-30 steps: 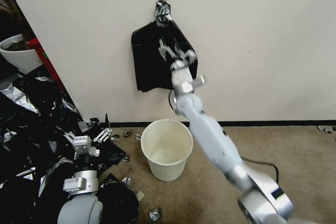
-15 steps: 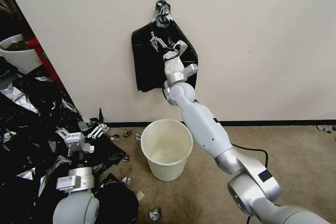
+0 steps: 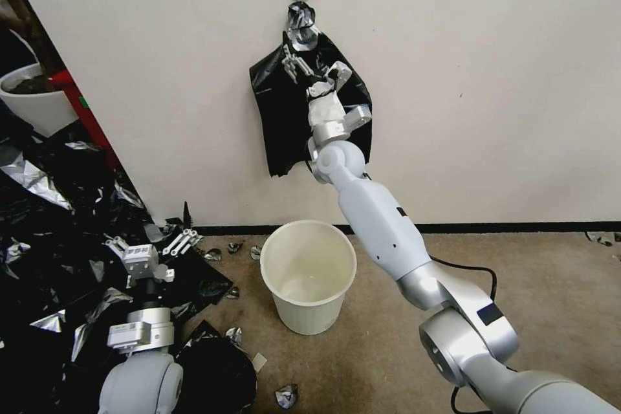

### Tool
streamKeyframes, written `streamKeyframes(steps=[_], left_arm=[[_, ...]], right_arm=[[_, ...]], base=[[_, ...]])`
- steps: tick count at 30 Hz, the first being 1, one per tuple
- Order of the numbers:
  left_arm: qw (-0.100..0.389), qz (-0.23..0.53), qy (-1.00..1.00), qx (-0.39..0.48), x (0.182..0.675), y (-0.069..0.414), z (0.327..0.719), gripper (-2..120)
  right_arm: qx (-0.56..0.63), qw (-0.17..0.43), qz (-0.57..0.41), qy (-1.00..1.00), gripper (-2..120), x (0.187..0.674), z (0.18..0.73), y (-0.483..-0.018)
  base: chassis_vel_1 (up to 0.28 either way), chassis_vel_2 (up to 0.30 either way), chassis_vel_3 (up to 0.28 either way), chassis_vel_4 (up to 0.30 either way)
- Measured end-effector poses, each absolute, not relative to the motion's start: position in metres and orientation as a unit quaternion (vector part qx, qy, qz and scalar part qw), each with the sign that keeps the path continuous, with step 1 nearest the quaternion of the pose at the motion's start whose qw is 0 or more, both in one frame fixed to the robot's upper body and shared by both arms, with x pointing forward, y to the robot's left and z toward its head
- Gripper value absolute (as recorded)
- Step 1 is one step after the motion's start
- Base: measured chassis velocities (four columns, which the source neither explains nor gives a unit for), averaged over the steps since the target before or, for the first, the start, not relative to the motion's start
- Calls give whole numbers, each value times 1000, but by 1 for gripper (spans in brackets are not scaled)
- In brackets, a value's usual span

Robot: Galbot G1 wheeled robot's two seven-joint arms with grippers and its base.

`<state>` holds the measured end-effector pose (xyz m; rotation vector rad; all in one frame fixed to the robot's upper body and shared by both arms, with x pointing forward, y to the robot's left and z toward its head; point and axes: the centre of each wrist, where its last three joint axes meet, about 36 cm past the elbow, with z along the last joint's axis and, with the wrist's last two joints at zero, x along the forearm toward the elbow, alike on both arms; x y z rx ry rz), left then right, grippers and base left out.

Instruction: Place a trash bag onto the trash bin.

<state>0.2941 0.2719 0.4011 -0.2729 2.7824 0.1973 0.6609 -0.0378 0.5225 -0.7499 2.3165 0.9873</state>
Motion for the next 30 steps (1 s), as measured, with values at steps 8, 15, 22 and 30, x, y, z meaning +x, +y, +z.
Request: streamKeyframes(steps=[8,15,22,30], left_arm=[[168,75,978,-97,294,270,397,100],[167,76,978,-98,295,267,395,100],[167,77,978,-101,293,265,394,100],[165,83,977,-108,291,267,390,100]], right_arm=[[-277,253,369,850,93,665,522,-40],[-287,258,372,844,72,666,523,-41],[-293,261,371,842,46,667,523,-42],[-309,269,365,836,16,668,519,-45]], base=[[0,0,0,0],[0,0,0,0],[0,0,0,0],[0,0,0,0]])
